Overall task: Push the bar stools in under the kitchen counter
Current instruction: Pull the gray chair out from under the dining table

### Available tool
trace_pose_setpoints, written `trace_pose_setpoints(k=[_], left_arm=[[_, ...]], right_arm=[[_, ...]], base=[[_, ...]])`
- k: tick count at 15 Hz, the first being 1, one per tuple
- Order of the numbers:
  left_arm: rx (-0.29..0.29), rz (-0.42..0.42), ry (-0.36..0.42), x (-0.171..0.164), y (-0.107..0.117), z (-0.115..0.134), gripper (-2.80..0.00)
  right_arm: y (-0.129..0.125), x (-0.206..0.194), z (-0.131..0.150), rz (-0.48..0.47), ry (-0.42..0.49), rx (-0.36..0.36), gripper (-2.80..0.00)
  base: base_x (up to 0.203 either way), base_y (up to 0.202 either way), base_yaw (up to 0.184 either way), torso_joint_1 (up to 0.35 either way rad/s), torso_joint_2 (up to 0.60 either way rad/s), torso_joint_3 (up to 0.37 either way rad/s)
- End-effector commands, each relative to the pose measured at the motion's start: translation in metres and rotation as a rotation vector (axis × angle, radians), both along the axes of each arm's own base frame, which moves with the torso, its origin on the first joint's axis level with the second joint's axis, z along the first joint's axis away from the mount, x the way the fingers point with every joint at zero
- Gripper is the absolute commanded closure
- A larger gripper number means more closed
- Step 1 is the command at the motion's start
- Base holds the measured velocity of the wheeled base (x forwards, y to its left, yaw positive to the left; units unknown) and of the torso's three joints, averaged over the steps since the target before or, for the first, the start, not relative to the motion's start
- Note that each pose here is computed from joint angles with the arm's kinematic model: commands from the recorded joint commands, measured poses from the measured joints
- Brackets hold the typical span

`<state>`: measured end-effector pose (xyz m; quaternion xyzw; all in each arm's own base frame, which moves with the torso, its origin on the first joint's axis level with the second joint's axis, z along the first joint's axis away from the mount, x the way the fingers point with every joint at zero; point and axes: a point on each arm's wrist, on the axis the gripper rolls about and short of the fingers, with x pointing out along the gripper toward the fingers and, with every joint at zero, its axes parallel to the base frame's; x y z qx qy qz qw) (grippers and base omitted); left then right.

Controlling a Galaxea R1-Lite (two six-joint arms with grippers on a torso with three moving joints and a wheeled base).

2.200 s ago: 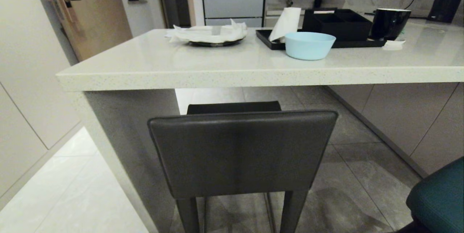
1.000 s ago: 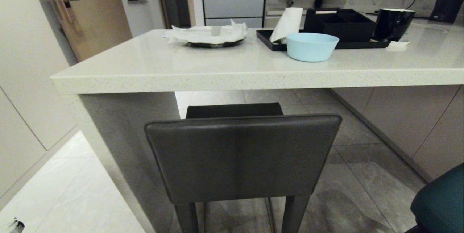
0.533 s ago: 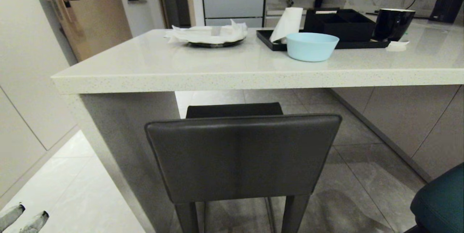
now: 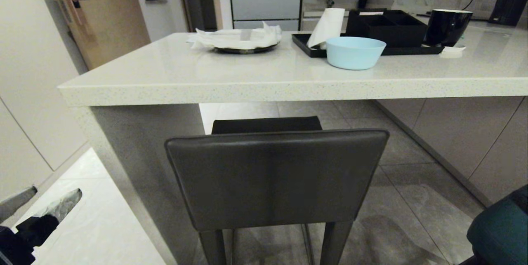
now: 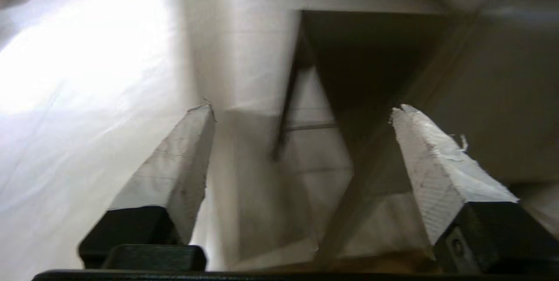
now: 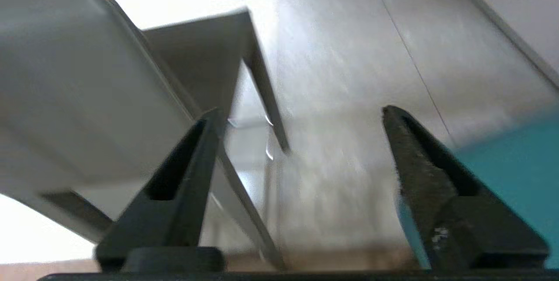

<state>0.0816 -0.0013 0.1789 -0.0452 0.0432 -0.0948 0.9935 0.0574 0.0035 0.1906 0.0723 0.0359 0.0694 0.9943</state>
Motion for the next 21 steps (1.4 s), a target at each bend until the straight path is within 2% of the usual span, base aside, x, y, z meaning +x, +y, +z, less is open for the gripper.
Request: trace_pose_setpoints(k=[1, 2, 4, 7, 11, 14, 18, 21], left_arm=[[-0.020, -0.151, 0.059, 0.013, -0.005, -0.005, -2.80], [-0.042, -0.262, 0.066, 0.012, -0.008, -0.006, -2.80], [-0.072, -0.437, 0.098, 0.012, -0.012, -0.011, -2.80], [-0.111, -0.608, 0.167, 0.023, -0.016, -0.019, -2.80], [-0.116, -0.679, 0.167, 0.060, -0.017, -0.026, -2.80], [-0.103, -0.753, 0.112, 0.092, -0.016, -0.040, -2.80], [-0.083, -0.802, 0.044, 0.114, -0.013, -0.062, -2.80], [-0.071, -0.801, 0.012, 0.125, -0.008, -0.069, -2.80]], right_arm=[[0.005, 0.019, -0.002, 0.173, 0.051, 0.012, -2.80], [0.007, 0.025, -0.005, 0.260, 0.084, 0.022, -2.80], [0.009, 0.037, -0.009, 0.359, 0.142, 0.040, -2.80], [0.012, 0.058, -0.013, 0.500, 0.168, 0.064, -2.80], [0.015, 0.085, -0.022, 0.633, 0.132, 0.044, -2.80], [0.017, 0.096, -0.039, 0.752, 0.105, 0.050, -2.80], [0.018, 0.116, -0.056, 0.795, 0.119, 0.061, -2.80], [0.019, 0.132, -0.060, 0.800, 0.094, 0.052, -2.80]], base=[[0.000, 0.000, 0.000, 0.000, 0.00, 0.000], [0.000, 0.000, 0.000, 0.000, 0.00, 0.000], [0.000, 0.000, 0.000, 0.000, 0.00, 0.000], [0.000, 0.000, 0.000, 0.000, 0.00, 0.000], [0.000, 0.000, 0.000, 0.000, 0.00, 0.000], [0.000, 0.000, 0.000, 0.000, 0.00, 0.000], [0.000, 0.000, 0.000, 0.000, 0.00, 0.000], [0.000, 0.000, 0.000, 0.000, 0.00, 0.000]])
